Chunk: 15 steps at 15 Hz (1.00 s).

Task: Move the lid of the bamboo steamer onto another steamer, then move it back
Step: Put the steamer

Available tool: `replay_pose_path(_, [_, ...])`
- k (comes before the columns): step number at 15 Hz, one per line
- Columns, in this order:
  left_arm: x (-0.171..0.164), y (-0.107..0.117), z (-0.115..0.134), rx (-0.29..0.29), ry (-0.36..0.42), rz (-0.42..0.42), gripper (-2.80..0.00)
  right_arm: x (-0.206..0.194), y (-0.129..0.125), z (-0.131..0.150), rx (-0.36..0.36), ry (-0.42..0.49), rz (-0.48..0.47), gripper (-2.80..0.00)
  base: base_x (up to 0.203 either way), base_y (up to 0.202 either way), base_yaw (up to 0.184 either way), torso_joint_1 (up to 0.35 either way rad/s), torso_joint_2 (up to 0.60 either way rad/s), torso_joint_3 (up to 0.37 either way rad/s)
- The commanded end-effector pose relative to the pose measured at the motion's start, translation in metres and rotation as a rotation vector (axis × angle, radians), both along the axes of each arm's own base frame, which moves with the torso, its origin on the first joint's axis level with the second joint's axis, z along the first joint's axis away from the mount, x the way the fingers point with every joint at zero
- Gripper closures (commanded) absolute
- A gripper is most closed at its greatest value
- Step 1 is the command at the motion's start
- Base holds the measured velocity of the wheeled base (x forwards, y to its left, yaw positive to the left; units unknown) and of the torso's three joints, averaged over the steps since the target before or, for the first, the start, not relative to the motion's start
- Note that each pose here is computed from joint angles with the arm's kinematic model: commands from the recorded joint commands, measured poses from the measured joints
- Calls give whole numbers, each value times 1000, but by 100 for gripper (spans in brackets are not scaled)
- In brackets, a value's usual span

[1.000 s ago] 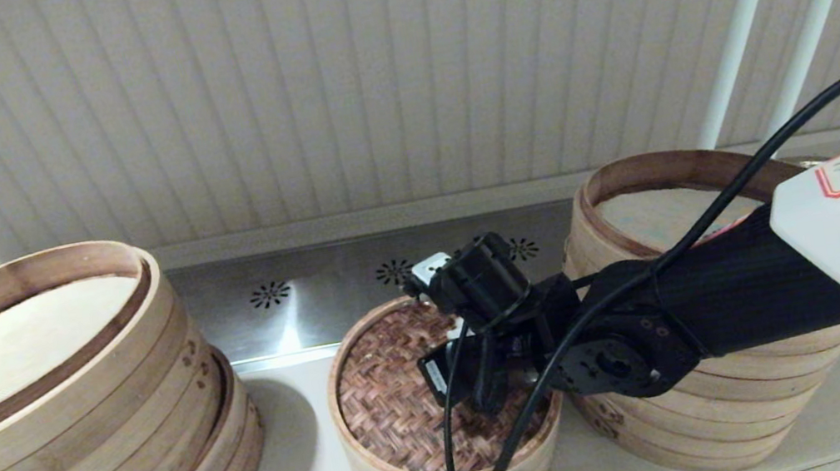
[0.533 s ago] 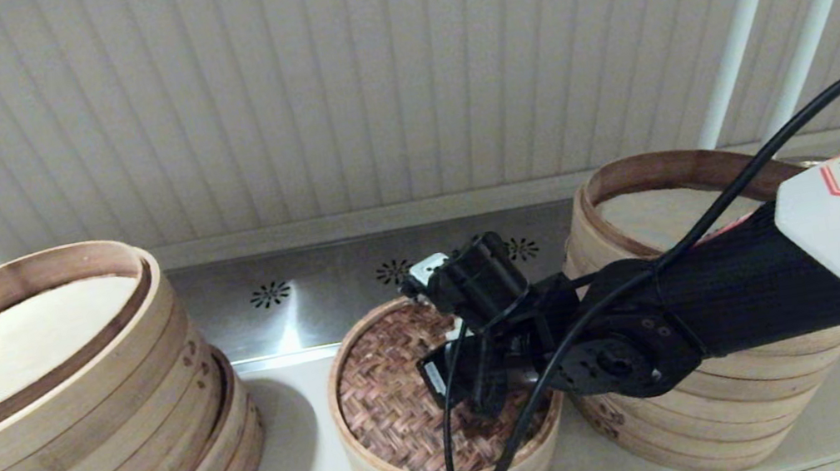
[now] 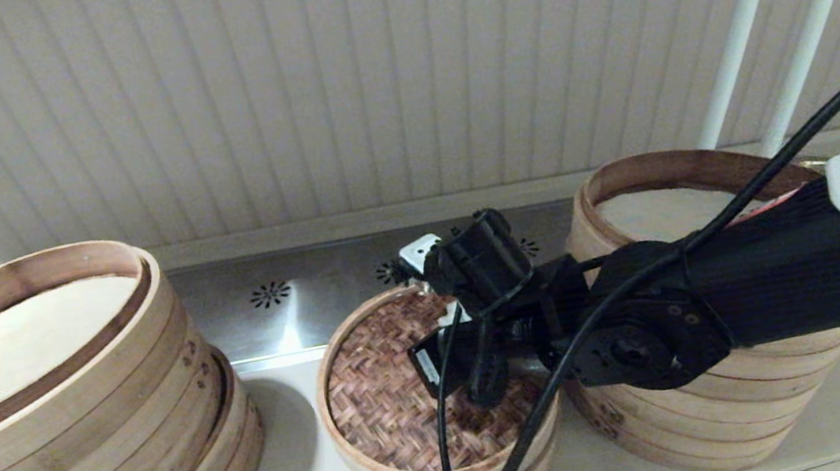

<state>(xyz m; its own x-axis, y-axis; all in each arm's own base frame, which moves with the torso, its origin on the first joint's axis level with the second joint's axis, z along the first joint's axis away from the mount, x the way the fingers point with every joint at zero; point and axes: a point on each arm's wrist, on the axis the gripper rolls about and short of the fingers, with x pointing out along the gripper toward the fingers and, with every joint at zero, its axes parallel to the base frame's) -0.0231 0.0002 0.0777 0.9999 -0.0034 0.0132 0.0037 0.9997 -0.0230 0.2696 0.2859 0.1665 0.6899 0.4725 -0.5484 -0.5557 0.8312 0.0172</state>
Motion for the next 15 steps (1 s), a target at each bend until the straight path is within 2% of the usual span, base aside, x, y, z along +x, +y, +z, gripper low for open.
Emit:
replay_pose_path(1, [0,0,0,-1,1,0,0,-4,-3,15,19,-36,7,0,0,0,0,0,0,0])
replay_pose_path(4, [0,0,0,-2,1,0,0,-6,-2,32,25,-93,3,0,0,0,0,0,0,0])
replay_pose_path(9, [0,0,0,-2,1,0,0,-17,-3,71,85,-192,31,0,0,0,0,0,0,0])
replay_pose_path(15, [0,0,0,0,1,0,0,-20,0,98,83,-287,-2,0,0,0,0,0,0,0])
